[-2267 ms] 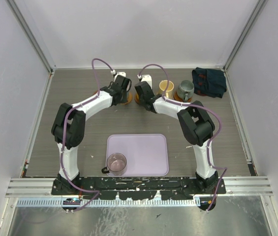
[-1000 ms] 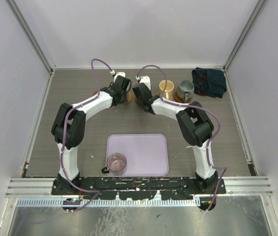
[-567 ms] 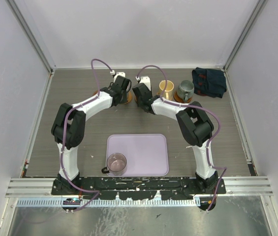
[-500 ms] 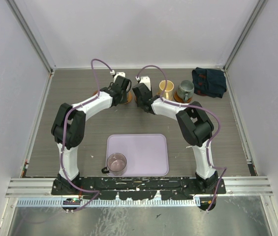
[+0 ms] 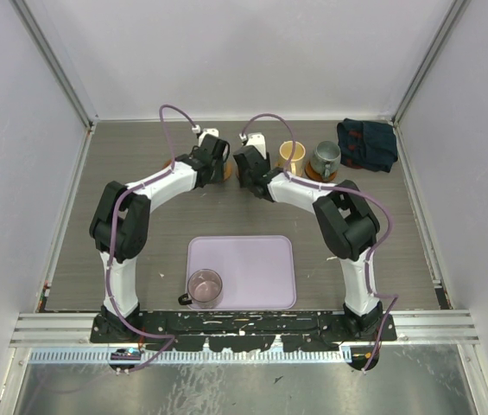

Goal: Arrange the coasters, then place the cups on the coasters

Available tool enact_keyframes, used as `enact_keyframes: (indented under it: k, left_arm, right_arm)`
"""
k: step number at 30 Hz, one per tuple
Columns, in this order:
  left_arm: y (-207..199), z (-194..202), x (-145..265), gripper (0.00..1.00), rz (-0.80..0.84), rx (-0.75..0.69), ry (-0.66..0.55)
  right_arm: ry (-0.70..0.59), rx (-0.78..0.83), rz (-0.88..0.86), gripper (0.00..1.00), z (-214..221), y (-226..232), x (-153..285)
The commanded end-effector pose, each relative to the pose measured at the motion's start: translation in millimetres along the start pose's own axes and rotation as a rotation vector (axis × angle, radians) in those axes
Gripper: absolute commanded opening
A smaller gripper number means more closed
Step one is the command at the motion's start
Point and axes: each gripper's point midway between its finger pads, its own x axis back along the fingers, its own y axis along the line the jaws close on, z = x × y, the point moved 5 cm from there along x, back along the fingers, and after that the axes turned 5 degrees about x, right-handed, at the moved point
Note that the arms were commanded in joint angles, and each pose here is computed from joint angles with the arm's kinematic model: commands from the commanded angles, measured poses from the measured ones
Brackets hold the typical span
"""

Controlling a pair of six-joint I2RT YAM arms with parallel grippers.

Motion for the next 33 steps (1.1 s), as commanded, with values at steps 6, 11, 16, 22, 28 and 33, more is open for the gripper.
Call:
enact_keyframes:
  k: [6, 11, 16, 22, 28, 33]
  left_arm:
    - [1.3, -23.1, 20.8, 0.79, 0.005, 0.035, -0.075]
    - [1.8, -27.2, 27.5, 0.80, 0.012, 0.043, -0.086]
    - [4.1, -33.4, 44.8, 0.81, 0.033, 0.061, -0.107]
    - [15.4, -42.8, 86.2, 0.83, 0.070, 0.076, -0.158]
    - [36.1, -14.1, 133.1, 0.89, 0.087, 0.003, -0.156]
    - [54.4, 35.2, 173.0, 0.95, 0.121, -0.058, -0.131]
  right_arm:
    - [-0.148, -0.082, -0.001, 0.54, -47.3, -5.9, 34.6]
    - [-0.154, -0.086, 0.001, 0.54, -47.4, -7.7, 39.3]
    - [-0.172, -0.095, 0.006, 0.54, -49.3, -9.9, 50.5]
    - [-0.212, -0.111, 0.020, 0.54, -54.8, -18.8, 74.3]
    - [-0.249, -0.156, 0.043, 0.56, -53.6, -41.0, 104.6]
    - [-0.258, -0.221, 0.061, 0.60, -43.1, -67.3, 122.6]
